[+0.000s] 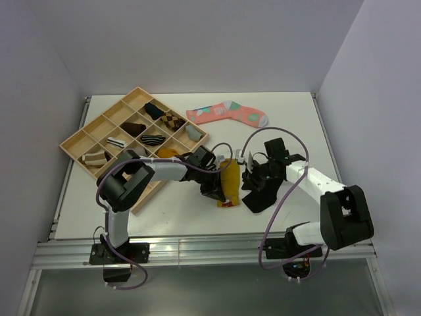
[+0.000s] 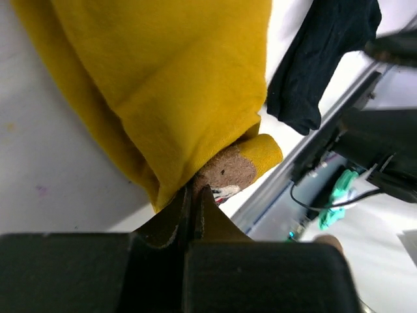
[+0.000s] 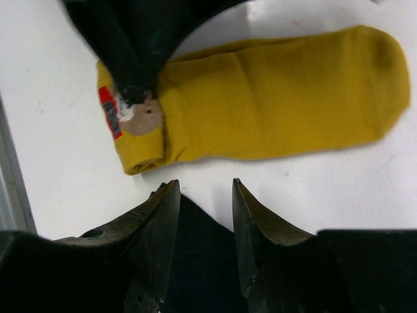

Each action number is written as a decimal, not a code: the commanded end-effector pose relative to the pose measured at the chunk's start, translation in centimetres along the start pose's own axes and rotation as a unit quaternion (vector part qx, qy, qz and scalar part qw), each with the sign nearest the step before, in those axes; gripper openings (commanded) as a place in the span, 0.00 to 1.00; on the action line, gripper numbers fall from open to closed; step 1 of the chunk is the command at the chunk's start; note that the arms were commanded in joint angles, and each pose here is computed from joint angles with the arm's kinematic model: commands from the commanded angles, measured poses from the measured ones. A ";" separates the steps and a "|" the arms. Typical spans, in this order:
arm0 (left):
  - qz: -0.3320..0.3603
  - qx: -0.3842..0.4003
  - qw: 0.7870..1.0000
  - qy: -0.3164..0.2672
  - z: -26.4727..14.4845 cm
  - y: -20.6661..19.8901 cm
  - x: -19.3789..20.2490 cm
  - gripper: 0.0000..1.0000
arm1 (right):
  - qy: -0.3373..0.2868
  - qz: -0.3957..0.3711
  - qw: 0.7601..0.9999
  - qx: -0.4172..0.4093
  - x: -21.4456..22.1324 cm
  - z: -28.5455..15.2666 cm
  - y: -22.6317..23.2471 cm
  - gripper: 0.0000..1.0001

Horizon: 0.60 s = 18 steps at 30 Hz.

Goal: Roll the socks
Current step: Roll the sock at the center of the board.

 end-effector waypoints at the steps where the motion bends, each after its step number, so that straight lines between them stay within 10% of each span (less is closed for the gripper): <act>1: -0.050 -0.085 0.994 0.053 1.0 3.9 1.7 0.00 | -0.018 -0.080 0.996 -0.024 -0.6 0.0 1.4 0.46; 18: -0.070 -0.103 0.991 0.054 0.8 4.2 -0.2 0.00 | 0.021 -0.243 0.970 -0.002 -1.5 3.8 5.7 0.56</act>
Point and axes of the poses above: each gripper's point midway between its finger pads, its own z axis out along the fingers, its own y axis along the line the jaws close on, x = y × z, the point moved 6 cm from there along -z, back along the fingers, and after that the axes turned 13 degrees about -z, right-handed, at the moved point
